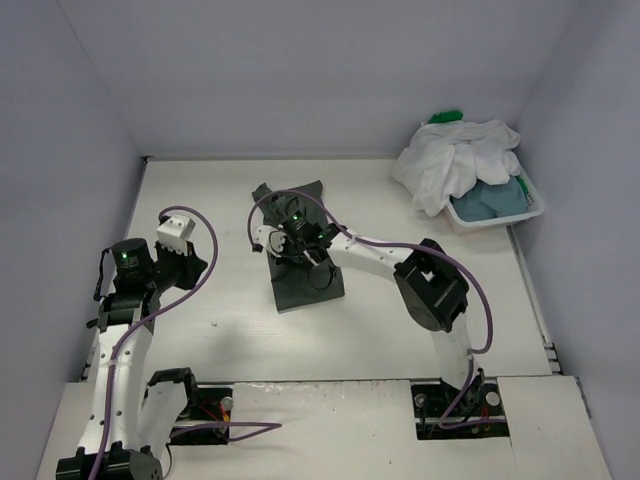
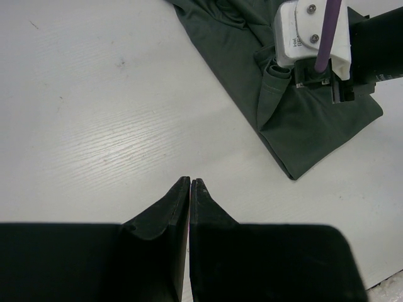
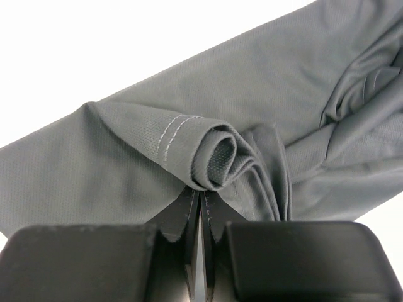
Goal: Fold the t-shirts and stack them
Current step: Fold the rectangle-folded T-shirt at the center of the board.
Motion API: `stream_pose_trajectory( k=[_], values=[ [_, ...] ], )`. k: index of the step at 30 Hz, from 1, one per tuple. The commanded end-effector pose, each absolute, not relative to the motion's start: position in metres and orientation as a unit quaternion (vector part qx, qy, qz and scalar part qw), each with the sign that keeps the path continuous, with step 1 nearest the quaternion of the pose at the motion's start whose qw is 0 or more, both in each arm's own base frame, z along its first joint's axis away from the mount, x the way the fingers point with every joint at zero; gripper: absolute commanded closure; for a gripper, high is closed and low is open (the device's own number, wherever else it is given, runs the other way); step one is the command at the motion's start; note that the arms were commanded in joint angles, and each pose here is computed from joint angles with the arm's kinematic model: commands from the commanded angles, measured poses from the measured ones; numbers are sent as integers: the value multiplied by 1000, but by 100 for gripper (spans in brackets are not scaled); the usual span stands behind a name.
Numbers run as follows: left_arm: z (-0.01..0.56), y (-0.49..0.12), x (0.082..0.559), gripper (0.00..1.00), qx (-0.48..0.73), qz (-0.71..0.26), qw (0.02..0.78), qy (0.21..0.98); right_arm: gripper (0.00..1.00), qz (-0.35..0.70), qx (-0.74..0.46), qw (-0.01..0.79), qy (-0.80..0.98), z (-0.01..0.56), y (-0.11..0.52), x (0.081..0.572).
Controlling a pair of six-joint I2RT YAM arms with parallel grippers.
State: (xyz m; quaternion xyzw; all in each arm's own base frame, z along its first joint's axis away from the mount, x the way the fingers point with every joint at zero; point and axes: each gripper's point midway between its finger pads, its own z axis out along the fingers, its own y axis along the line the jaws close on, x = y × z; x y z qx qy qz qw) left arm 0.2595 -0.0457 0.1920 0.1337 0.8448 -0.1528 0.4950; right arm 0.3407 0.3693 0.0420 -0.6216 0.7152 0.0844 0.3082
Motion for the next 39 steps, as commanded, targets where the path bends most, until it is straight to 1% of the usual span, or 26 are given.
stream_pose_trajectory(
  k=[1, 3, 10, 11, 12, 14, 15, 17, 18, 20, 21, 23, 25, 26, 28, 29, 30, 32, 33, 34, 35, 36, 37, 39],
  values=[
    [216, -45, 269, 100, 140, -151, 527, 824, 100, 88, -623, 345, 697, 58, 390, 355],
    [215, -46, 269, 100, 140, -152, 525, 825, 100, 91, -624, 348, 694, 54, 395, 358],
    [215, -45, 269, 100, 141, -151, 526, 825, 100, 87, -633, 319, 700, 7, 403, 366],
    [215, -45, 269, 100, 141, -151, 526, 825, 99, 86, -633, 315, 702, 3, 402, 366],
    [214, -46, 269, 100, 141, -152, 526, 825, 95, 84, -634, 311, 703, -1, 401, 366],
    [214, -46, 269, 100, 141, -153, 524, 826, 92, 79, -633, 307, 706, -5, 397, 365],
    [213, -46, 270, 100, 141, -153, 524, 826, 86, 80, -631, 316, 704, 3, 397, 366],
    [213, -47, 269, 100, 144, -155, 524, 825, 80, 78, -621, 325, 709, 14, 393, 368],
    [213, -47, 269, 100, 143, -155, 524, 825, 73, 80, -615, 342, 706, 34, 393, 370],
    [213, -47, 269, 100, 143, -155, 523, 826, 66, 80, -604, 358, 708, 53, 390, 373],
    [214, -47, 269, 100, 144, -155, 525, 825, 63, 82, -597, 380, 702, 77, 391, 374],
    [215, -46, 269, 100, 144, -152, 527, 824, 59, 85, -586, 397, 701, 99, 389, 373],
    [216, -46, 269, 100, 144, -151, 530, 822, 58, 87, -576, 423, 695, 130, 385, 369],
    [216, -46, 268, 100, 144, -151, 530, 822, 54, 91, -566, 439, 692, 150, 382, 367],
    [218, -46, 268, 89, 147, -149, 533, 820, 53, 89, -565, 434, 697, 154, 374, 360],
    [218, -47, 267, 83, 148, -150, 533, 820, 52, 89, -563, 439, 694, 164, 370, 355],
    [219, -46, 267, 66, 148, -148, 535, 819, 51, 86, -568, 424, 700, 155, 363, 346],
    [219, -47, 267, 49, 150, -148, 535, 818, 49, 83, -580, 414, 697, 153, 355, 333],
    [220, -46, 267, 35, 152, -147, 537, 817, 49, 76, -592, 388, 702, 135, 347, 319],
    [219, -46, 266, 30, 151, -147, 536, 817, 44, 73, -598, 381, 701, 130, 342, 312],
    [219, -46, 266, 27, 152, -147, 535, 818, 44, 71, -608, 370, 699, 122, 339, 304],
    [219, -46, 266, 23, 155, -145, 535, 818, 41, 66, -619, 345, 703, 103, 330, 292],
    [218, -46, 266, 20, 153, -146, 533, 819, 37, 63, -629, 336, 698, 96, 330, 282],
    [217, -45, 267, 19, 154, -144, 533, 819, 37, 61, -638, 323, 697, 84, 326, 272]
  ],
)
